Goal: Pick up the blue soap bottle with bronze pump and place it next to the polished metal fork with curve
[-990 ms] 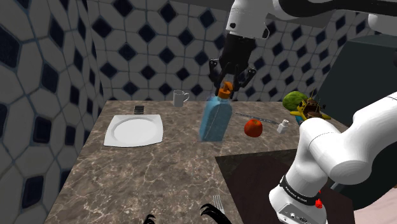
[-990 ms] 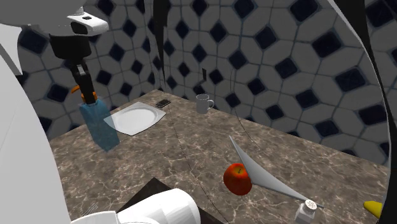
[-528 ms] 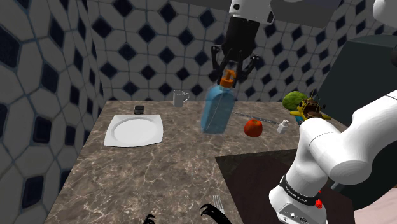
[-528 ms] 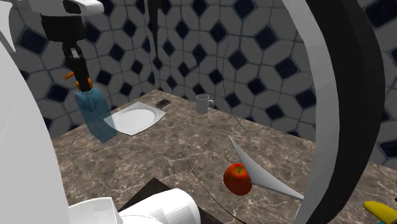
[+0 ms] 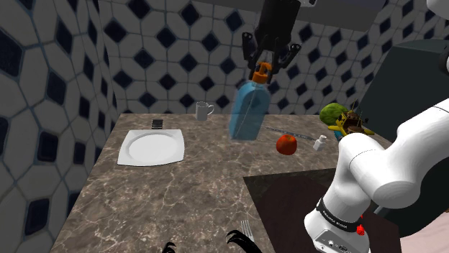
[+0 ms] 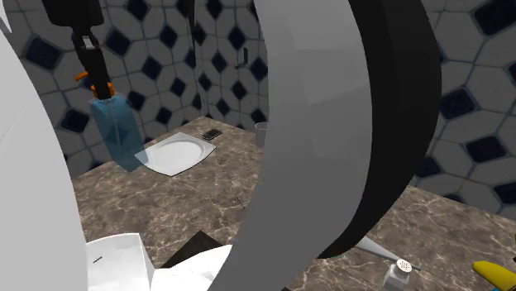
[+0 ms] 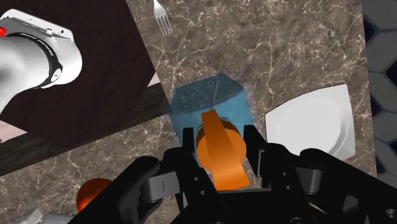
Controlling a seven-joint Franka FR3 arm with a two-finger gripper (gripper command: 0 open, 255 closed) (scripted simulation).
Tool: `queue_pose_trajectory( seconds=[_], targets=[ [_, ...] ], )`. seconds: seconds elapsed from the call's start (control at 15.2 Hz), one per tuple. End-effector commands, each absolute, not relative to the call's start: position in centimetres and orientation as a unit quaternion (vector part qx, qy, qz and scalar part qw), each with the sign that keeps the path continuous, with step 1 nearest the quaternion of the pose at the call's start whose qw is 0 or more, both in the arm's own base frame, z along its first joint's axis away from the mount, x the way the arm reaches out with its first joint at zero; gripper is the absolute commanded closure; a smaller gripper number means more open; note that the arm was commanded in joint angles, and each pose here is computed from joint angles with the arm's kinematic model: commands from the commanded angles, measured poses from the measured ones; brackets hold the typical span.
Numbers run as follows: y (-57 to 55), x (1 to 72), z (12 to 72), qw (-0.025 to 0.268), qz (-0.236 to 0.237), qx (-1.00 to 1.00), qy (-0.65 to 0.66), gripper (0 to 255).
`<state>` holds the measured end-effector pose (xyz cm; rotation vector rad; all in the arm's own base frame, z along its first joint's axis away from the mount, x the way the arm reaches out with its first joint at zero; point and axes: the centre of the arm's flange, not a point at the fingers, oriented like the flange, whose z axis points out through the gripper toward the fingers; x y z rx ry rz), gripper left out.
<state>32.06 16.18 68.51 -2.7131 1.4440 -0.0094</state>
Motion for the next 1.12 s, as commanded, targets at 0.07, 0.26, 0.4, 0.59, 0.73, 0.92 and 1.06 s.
queue_pose_trajectory(
  seconds=[0.07, 0.26, 0.4, 0.59, 0.73, 0.92, 1.06],
  targets=[
    [16.2, 32.0, 70.1, 0.034, -0.003, -0.882, 0.470, 255],
    [16.2, 32.0, 71.3, 0.034, -0.003, -0.882, 0.470, 255],
    [18.7, 31.1, 71.4, 0.034, -0.003, -0.882, 0.470, 255],
    [22.5, 29.8, 71.6, 0.034, -0.003, -0.882, 0.470, 255],
    [24.1, 29.3, 71.1, 0.034, -0.003, -0.882, 0.470, 255],
    [24.1, 29.3, 69.5, 0.034, -0.003, -0.882, 0.470, 255],
    [24.1, 29.3, 68.5, 0.034, -0.003, -0.882, 0.470, 255]
  ],
)
